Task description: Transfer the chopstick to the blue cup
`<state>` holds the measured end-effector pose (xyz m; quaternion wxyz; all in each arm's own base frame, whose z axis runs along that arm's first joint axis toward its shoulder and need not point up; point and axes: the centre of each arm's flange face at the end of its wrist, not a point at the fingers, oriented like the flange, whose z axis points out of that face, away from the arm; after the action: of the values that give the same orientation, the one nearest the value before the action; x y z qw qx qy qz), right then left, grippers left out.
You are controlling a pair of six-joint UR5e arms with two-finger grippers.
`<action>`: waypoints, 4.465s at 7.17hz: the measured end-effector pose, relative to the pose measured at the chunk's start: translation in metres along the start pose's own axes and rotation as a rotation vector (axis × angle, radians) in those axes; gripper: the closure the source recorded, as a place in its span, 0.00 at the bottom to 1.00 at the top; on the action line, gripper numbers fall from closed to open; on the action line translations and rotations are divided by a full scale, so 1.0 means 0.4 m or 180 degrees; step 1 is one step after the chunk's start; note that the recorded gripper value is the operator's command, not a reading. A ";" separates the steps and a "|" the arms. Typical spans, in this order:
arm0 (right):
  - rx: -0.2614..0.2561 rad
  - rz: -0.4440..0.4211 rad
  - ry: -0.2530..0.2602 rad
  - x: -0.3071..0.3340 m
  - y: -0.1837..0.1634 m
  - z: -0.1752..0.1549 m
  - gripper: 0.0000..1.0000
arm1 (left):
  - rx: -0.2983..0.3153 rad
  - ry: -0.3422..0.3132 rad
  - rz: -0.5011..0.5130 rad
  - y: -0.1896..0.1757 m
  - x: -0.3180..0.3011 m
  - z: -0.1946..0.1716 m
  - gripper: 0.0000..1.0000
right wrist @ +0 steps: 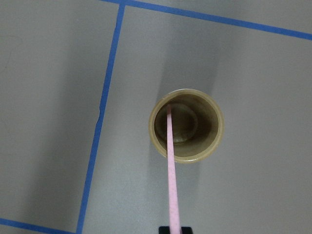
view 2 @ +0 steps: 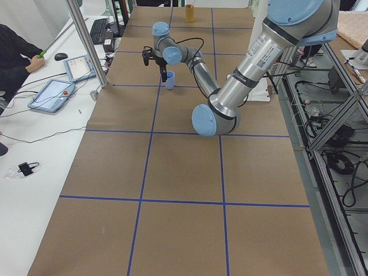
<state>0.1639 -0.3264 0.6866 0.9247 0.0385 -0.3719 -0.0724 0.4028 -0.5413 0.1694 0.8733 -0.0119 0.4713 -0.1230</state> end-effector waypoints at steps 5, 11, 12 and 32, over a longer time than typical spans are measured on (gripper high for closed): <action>0.0152 0.0237 0.0114 -0.043 0.044 -0.221 1.00 | -0.0018 0.0030 0.0016 0.016 -0.030 -0.015 0.01; 0.0284 0.0562 -0.0016 -0.437 -0.541 -0.518 1.00 | 0.0227 -0.0180 0.0731 -0.166 -0.309 -0.112 0.01; 0.0257 0.0661 -0.0098 -0.603 -0.647 -0.512 1.00 | 0.0192 -0.0213 0.0837 -0.232 -0.391 -0.137 0.01; -0.0167 0.0257 -0.0409 -2.128 -0.701 -0.056 1.00 | -0.0082 -0.0395 0.1241 -0.651 -1.014 -0.210 0.01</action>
<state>-0.4571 -0.4645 0.0546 0.9017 -0.0055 -0.4297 -0.0471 0.0674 -0.6941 0.4910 0.9077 0.0609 0.4116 0.0553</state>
